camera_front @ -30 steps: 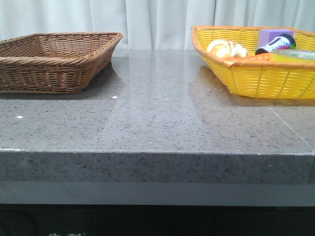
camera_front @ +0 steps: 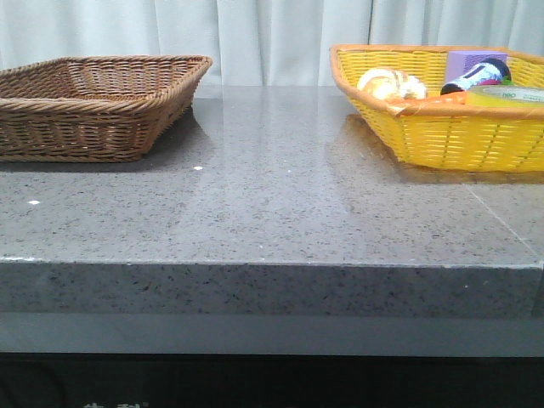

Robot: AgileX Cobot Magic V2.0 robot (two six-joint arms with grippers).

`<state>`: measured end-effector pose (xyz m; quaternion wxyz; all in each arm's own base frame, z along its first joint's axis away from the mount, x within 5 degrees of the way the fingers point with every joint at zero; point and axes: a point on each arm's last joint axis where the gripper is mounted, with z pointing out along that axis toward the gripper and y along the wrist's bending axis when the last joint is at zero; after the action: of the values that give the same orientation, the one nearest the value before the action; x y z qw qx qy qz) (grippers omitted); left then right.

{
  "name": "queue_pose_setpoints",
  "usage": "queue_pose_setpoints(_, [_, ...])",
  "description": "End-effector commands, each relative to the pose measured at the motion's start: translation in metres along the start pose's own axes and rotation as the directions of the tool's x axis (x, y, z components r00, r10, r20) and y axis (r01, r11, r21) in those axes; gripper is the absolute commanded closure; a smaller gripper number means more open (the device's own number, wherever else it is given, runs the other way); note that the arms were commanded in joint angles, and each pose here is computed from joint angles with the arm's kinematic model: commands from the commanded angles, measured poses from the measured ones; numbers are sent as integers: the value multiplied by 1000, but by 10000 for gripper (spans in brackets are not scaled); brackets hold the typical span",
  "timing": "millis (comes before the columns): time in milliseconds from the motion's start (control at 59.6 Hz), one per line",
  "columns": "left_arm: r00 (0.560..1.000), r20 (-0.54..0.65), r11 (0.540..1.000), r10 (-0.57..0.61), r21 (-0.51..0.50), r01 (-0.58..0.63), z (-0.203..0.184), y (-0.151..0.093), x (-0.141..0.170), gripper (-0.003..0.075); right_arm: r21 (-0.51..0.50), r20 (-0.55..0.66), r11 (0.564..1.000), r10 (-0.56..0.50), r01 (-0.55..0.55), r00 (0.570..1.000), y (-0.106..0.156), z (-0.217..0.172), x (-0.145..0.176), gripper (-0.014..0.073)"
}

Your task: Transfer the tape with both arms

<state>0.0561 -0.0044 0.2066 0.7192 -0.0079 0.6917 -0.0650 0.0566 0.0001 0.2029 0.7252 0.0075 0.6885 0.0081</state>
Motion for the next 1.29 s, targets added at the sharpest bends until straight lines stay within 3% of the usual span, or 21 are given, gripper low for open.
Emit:
queue_pose_setpoints(0, [997, 79, 1000, -12, 5, 12, 0, 1, 3, 740, 18, 141, 1000, -9, 6, 990, -1, -4, -18, 664])
queue_pose_setpoints(419, [991, 130, 1000, -13, 10, 12, -1, 0, -6, 740, 18, 175, 1000, 21, -25, 984, -1, -5, -25, 664])
queue_pose_setpoints(654, [978, 209, 1000, -14, 21, 10, -11, -6, -56, 740, -3, 260, 1000, 27, -27, 965, 1, -18, -76, 664])
queue_pose_setpoints(805, [974, 227, 1000, -13, 25, 7, -23, -10, -98, 740, -22, 246, 1000, 19, -14, 969, 4, -28, -114, 664])
queue_pose_setpoints(1007, [990, 138, 1000, -10, 19, 8, -21, -16, -148, 740, -42, 148, 999, 8, -2, 989, 8, -24, -161, 664])
queue_pose_setpoints(1124, [999, 37, 1000, -9, 10, 8, -8, -19, -175, 740, -55, 33, 998, 3, -1, 999, 9, -8, -182, 664])
queue_pose_setpoints(1275, [990, -142, 1000, -9, -6, 8, 15, -20, -188, 740, -67, -114, 998, -3, -4, 994, 11, 16, -194, 664])
